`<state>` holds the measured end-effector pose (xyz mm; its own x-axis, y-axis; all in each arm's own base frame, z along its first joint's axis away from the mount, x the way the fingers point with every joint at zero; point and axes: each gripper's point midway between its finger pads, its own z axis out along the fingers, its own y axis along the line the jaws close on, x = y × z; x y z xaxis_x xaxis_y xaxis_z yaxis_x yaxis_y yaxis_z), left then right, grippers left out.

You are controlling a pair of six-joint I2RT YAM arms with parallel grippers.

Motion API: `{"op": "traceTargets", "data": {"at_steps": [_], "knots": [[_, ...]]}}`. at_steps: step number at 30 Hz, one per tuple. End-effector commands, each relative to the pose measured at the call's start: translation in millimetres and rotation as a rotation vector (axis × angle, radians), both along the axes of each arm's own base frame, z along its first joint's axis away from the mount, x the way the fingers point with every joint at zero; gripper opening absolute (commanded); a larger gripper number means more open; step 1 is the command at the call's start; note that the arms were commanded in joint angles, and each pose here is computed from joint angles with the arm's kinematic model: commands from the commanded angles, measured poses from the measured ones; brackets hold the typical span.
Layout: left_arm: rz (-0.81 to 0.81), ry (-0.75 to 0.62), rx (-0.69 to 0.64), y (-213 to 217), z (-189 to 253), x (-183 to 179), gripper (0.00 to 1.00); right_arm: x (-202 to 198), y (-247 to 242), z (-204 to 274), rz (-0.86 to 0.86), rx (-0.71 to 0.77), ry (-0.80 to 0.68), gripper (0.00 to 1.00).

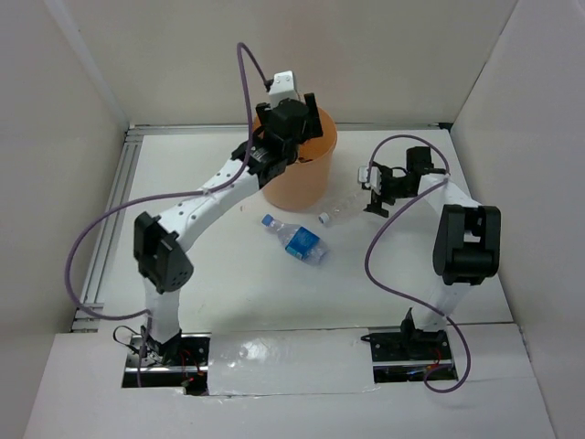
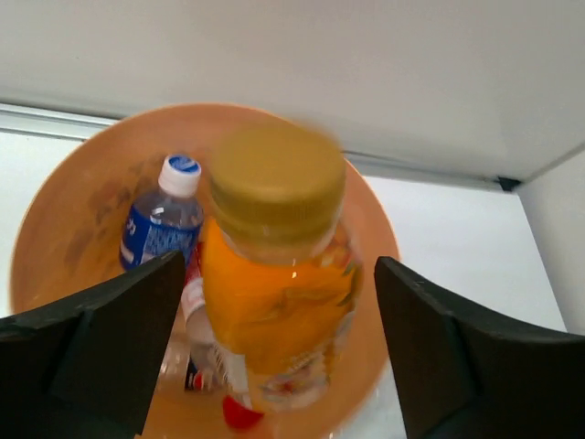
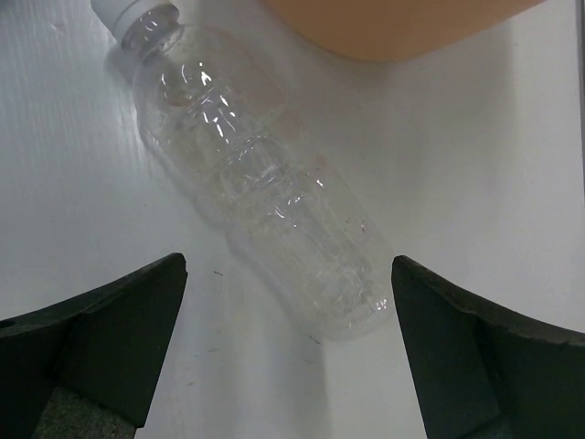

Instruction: Put the plastic bottles in the bin

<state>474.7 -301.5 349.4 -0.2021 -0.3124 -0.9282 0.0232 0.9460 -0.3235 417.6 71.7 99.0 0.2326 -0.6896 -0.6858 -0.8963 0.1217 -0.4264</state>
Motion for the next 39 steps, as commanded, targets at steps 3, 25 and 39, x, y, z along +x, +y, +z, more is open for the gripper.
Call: {"op": "traceTargets", "data": {"at_steps": [3, 25, 39], "knots": [[0.064, -0.002, 0.032, 18, 4, 37, 1.00, 32, 9, 18, 0.076, -0.058, -0.153, 1.00], [-0.072, 0.541, -0.268, 54, -176, -192, 1.00, -24, 29, -68, 0.506, -0.314, 0.085, 0.60], [-0.110, 0.758, -0.372, 28, -240, -154, 1.00, -61, 31, 246, 0.128, 0.321, -0.289, 0.31]]}}
